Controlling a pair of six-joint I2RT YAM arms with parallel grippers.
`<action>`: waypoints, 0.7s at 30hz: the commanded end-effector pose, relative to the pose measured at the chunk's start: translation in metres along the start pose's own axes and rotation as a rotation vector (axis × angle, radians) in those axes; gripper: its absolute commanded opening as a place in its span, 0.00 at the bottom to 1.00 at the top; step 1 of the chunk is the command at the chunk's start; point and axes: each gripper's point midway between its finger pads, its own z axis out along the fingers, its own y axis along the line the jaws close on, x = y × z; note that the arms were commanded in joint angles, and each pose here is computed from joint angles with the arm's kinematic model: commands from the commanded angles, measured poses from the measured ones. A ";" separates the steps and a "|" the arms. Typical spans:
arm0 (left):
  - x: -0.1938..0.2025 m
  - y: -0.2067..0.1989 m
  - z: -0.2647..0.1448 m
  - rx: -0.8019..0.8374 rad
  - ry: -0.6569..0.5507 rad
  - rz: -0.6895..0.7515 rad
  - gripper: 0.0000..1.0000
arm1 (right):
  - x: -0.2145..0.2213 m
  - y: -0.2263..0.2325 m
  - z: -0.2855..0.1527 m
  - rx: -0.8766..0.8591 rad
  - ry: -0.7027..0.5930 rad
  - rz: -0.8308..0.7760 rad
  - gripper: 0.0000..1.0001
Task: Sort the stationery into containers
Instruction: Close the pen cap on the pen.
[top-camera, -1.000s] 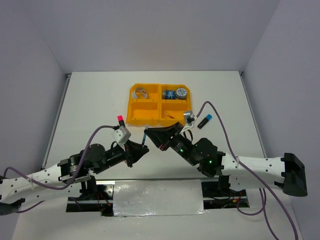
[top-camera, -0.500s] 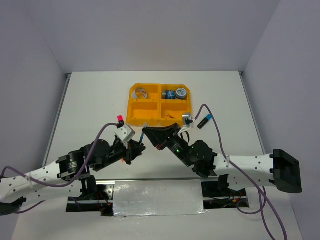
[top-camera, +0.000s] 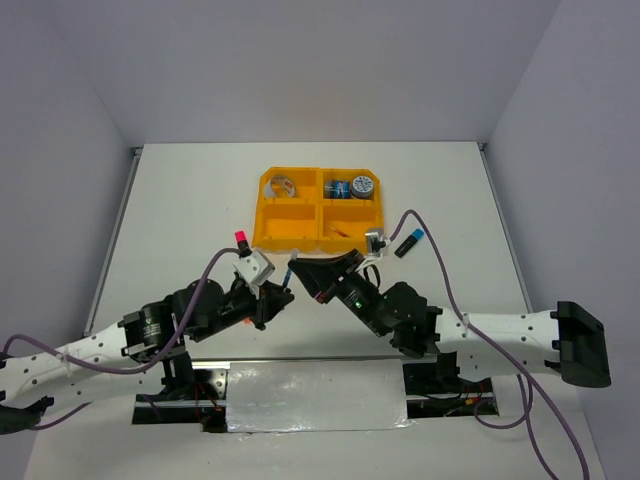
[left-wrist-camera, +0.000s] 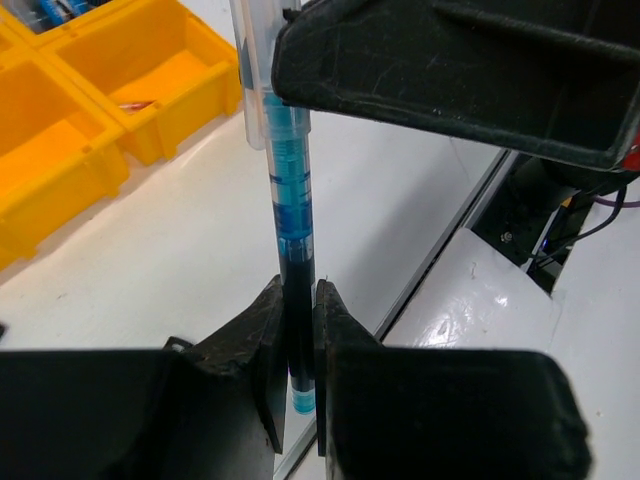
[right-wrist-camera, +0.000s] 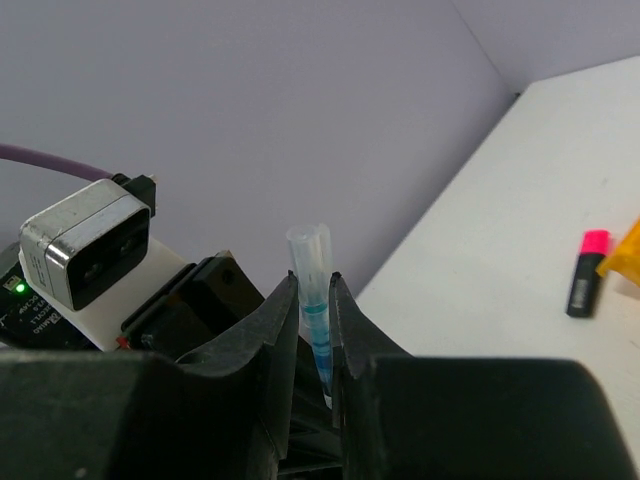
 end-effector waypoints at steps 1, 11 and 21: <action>-0.088 -0.037 -0.004 0.183 -0.387 -0.076 0.00 | 0.092 -0.027 -0.046 0.041 0.422 -0.168 0.04; -0.034 -0.045 0.012 0.266 -0.318 -0.112 0.00 | 0.063 -0.009 -0.038 0.034 0.372 -0.186 0.20; -0.011 -0.052 0.019 0.316 -0.280 -0.147 0.00 | 0.062 -0.003 -0.030 0.026 0.363 -0.187 0.42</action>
